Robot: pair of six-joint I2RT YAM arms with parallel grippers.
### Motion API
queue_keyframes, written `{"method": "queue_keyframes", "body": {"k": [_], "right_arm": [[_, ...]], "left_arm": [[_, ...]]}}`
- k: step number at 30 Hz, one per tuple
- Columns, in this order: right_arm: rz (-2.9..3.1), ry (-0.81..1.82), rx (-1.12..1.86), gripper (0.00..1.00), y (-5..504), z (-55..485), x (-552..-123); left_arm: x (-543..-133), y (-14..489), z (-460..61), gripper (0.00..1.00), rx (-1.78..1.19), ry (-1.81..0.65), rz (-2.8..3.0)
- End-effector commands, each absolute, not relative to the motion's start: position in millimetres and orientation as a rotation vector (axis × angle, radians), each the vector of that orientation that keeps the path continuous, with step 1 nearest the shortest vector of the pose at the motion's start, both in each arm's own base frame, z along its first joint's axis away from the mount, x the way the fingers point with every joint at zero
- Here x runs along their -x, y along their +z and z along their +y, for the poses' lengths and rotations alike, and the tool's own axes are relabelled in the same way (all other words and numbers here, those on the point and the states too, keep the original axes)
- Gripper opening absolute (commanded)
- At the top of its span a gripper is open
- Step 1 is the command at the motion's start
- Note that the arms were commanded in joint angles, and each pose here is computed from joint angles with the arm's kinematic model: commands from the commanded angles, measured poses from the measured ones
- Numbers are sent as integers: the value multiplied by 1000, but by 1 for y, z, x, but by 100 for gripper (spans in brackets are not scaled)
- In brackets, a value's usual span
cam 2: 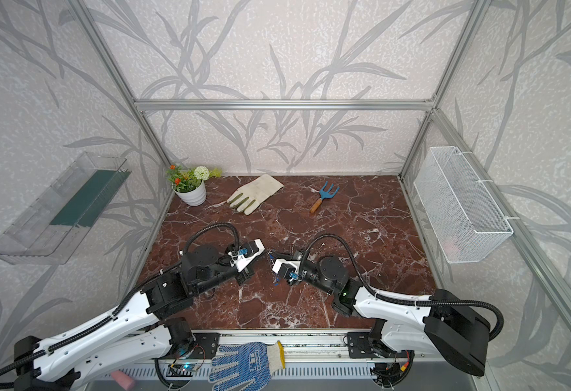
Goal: Attach keys to a key ring
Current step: Insert the key into the keyring.
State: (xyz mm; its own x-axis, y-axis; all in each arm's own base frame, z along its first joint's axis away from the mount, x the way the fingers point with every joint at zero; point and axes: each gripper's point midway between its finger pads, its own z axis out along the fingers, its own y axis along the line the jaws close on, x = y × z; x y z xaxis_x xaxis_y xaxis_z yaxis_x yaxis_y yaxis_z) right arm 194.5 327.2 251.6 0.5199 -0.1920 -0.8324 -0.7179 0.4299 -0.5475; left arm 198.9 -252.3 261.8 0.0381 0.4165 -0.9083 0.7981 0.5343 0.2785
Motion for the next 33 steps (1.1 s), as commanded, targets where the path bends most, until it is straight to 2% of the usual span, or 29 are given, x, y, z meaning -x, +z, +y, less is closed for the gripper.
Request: {"method": "queue_keyframes", "body": {"k": [1, 13, 21, 33], "right_arm": [[968, 436, 1108, 0, 257, 329, -185], [1000, 431, 1135, 0, 241, 332, -185], [989, 430, 1120, 0, 241, 336, -189], [989, 373, 1030, 0, 255, 319, -202]], "left_arm": [[-204, 276, -252, 0, -1013, -392, 1543], [-207, 290, -247, 0, -941, -401, 1517], [-197, 297, -256, 0, -951, -502, 1490], [-211, 317, -264, 0, -682, -691, 1467]]}}
